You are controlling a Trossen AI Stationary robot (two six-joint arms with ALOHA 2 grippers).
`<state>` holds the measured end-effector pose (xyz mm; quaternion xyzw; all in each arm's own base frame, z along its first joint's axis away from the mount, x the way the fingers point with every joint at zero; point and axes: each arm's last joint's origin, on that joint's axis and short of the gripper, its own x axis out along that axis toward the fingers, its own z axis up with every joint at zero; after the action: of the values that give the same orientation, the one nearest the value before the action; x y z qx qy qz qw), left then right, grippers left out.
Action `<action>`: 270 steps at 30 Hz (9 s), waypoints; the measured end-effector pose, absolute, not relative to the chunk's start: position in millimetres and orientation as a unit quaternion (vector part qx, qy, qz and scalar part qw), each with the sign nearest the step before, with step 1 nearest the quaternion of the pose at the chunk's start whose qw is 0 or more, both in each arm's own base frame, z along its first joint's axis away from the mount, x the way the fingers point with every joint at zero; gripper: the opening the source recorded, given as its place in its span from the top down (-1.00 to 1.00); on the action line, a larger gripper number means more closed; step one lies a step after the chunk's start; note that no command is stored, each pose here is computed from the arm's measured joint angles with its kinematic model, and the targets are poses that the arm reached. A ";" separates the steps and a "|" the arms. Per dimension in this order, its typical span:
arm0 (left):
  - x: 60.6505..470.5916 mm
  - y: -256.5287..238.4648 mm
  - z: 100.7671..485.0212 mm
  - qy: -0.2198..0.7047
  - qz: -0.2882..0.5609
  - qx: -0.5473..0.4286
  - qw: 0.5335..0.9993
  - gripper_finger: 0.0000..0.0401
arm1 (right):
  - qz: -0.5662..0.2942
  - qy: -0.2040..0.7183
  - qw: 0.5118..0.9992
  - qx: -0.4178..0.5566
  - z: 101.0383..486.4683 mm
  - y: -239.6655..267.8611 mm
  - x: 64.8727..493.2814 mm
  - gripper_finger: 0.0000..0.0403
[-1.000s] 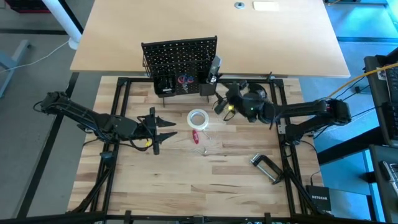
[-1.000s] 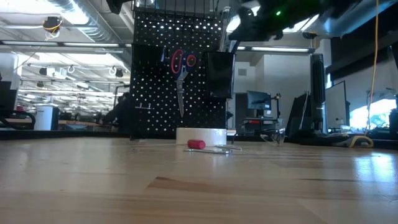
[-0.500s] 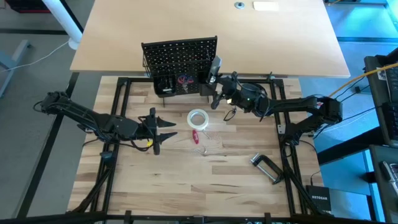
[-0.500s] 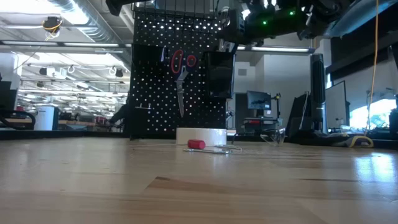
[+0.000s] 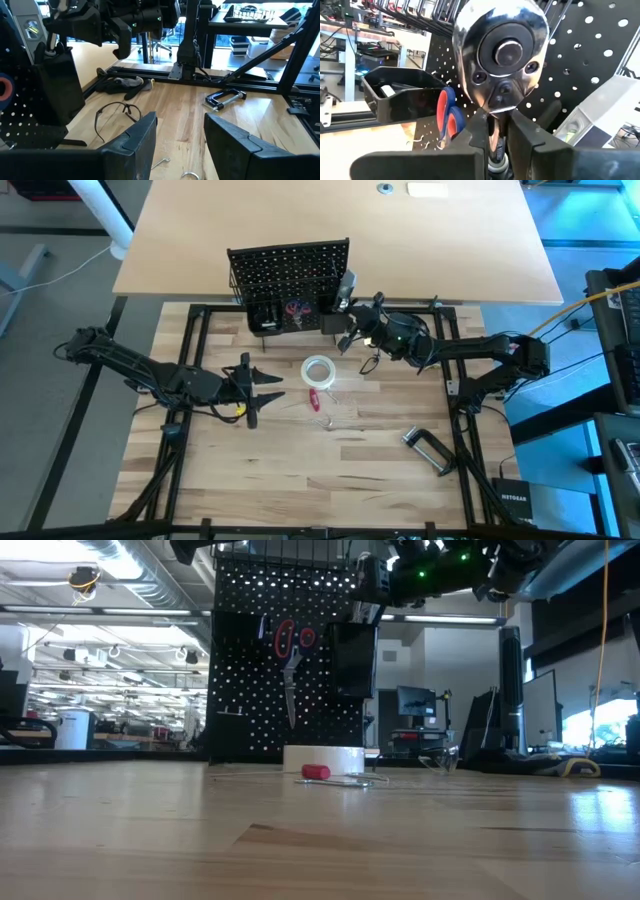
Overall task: Hang tools onto peg board
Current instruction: Put the silver ratchet wrench into the left black bin on the peg board, then hang the white masking tape on the pegboard hook
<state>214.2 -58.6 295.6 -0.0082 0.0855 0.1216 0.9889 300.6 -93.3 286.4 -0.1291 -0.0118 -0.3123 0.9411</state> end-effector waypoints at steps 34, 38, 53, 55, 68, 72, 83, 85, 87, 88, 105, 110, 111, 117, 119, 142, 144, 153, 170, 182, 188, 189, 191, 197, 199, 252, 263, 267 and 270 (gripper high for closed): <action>219.0 -56.3 291.7 0.093 0.131 -0.009 0.987 0.23 | -0.343 -0.042 0.937 -0.057 300.8 -108.1 310.6 0.77; 222.1 -54.8 288.8 0.099 0.136 -0.007 0.986 0.23 | -0.350 -0.039 0.936 -0.030 292.4 -112.7 314.9 0.76; 223.5 -53.9 287.6 0.100 0.139 -0.010 0.985 0.23 | -0.362 -0.014 0.932 -0.024 281.5 -116.1 319.1 0.57; 223.5 -53.9 287.6 0.101 0.139 -0.010 0.985 0.23 | -0.361 -0.014 0.932 -0.025 281.4 -115.0 319.5 0.45; 223.5 -53.9 287.6 0.100 0.139 -0.012 0.985 0.23 | -0.380 -0.030 0.921 -0.080 309.2 -88.6 306.9 -0.06; 223.5 -53.9 287.6 0.100 0.139 -0.012 0.985 0.23 | -0.375 -0.048 0.921 -0.094 325.0 -77.4 297.7 -0.07; 223.5 -53.9 287.6 0.100 0.140 -0.013 0.985 0.23 | -0.331 -0.058 0.937 -0.101 356.6 -37.6 268.3 0.08; 223.5 -53.9 287.6 0.100 0.140 -0.013 0.985 0.23 | -0.328 -0.050 0.938 -0.103 356.1 -37.1 267.1 0.26; 223.4 -54.0 287.7 0.100 0.139 -0.014 0.985 0.23 | -0.319 -0.039 0.941 -0.108 353.3 -37.4 268.6 0.49; 223.5 -54.0 287.7 0.100 0.139 -0.014 0.985 0.23 | -0.313 -0.037 0.943 -0.110 350.4 -39.9 270.8 0.62; 223.8 -52.6 288.0 0.099 0.142 -0.013 0.985 0.23 | -0.306 -0.049 0.946 -0.100 305.0 -80.6 289.5 0.94; 223.7 -52.6 287.8 0.099 0.142 -0.014 0.985 0.23 | -0.306 -0.054 0.945 -0.103 307.5 -79.3 287.9 0.97; 223.7 -52.6 287.8 0.100 0.142 -0.014 0.985 0.23 | -0.304 -0.057 0.945 -0.104 309.4 -76.9 286.9 0.97; 223.7 -52.6 287.7 0.100 0.142 -0.014 0.985 0.23 | -0.317 -0.090 0.936 -0.126 339.9 -54.4 272.8 0.94; 223.7 -52.6 287.7 0.100 0.142 -0.014 0.985 0.23 | -0.308 -0.098 0.937 -0.130 353.0 -42.7 266.2 0.94; 255.7 -47.1 234.1 0.229 0.169 0.031 0.958 0.23 | -0.134 0.266 0.952 -0.073 233.8 81.3 243.0 0.94; 263.2 -43.0 221.3 0.252 0.179 0.041 0.950 0.23 | -0.134 0.280 0.948 -0.066 221.6 84.4 238.0 0.94; 313.8 -11.0 211.7 0.382 0.204 0.060 0.899 0.23 | -0.125 0.305 0.943 -0.050 195.3 88.7 223.6 0.94; 355.0 52.6 165.1 0.555 0.040 0.194 0.808 0.23 | -0.126 0.305 0.944 -0.015 175.3 85.2 215.3 0.94; 363.5 43.2 163.1 0.531 0.019 0.241 0.813 0.23 | -0.104 0.296 0.949 0.017 177.5 87.8 217.6 0.94; 364.4 49.5 164.8 0.518 0.059 0.174 0.835 0.16 | -0.076 0.304 0.949 0.031 177.3 89.7 217.9 0.94; 364.4 51.1 165.0 0.517 0.064 0.169 0.837 0.13 | -0.076 0.304 0.949 0.031 177.4 89.8 217.9 0.94; 367.0 52.7 168.9 0.509 0.068 0.154 0.844 0.06 | -0.076 0.304 0.949 0.031 177.3 89.7 217.9 0.94; 377.8 51.9 175.0 0.474 0.051 0.145 0.867 -0.10 | -0.076 0.304 0.949 0.031 177.3 89.6 217.9 0.94; 382.9 54.2 172.3 0.459 0.052 0.159 0.873 -0.11 | -0.075 0.304 0.949 0.028 177.3 89.6 217.9 0.94; 268.4 -29.3 111.4 0.510 0.348 0.401 0.677 0.65 | -0.102 0.294 0.950 0.004 178.3 87.4 218.4 0.94; 280.8 32.3 114.4 0.541 0.400 0.410 0.616 0.65 | -0.099 0.296 0.950 0.004 178.1 87.6 218.3 0.94; 278.6 48.6 114.8 0.549 0.425 0.394 0.603 0.65 | -0.099 0.296 0.950 0.004 178.1 87.6 218.3 0.94; 276.1 57.7 114.3 0.555 0.435 0.385 0.595 0.65 | -0.098 0.296 0.950 0.004 178.1 87.6 218.3 0.94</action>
<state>276.1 57.7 114.3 0.3853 0.5551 0.4354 0.5948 218.3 87.6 178.1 0.0041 0.2959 -0.0985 0.9501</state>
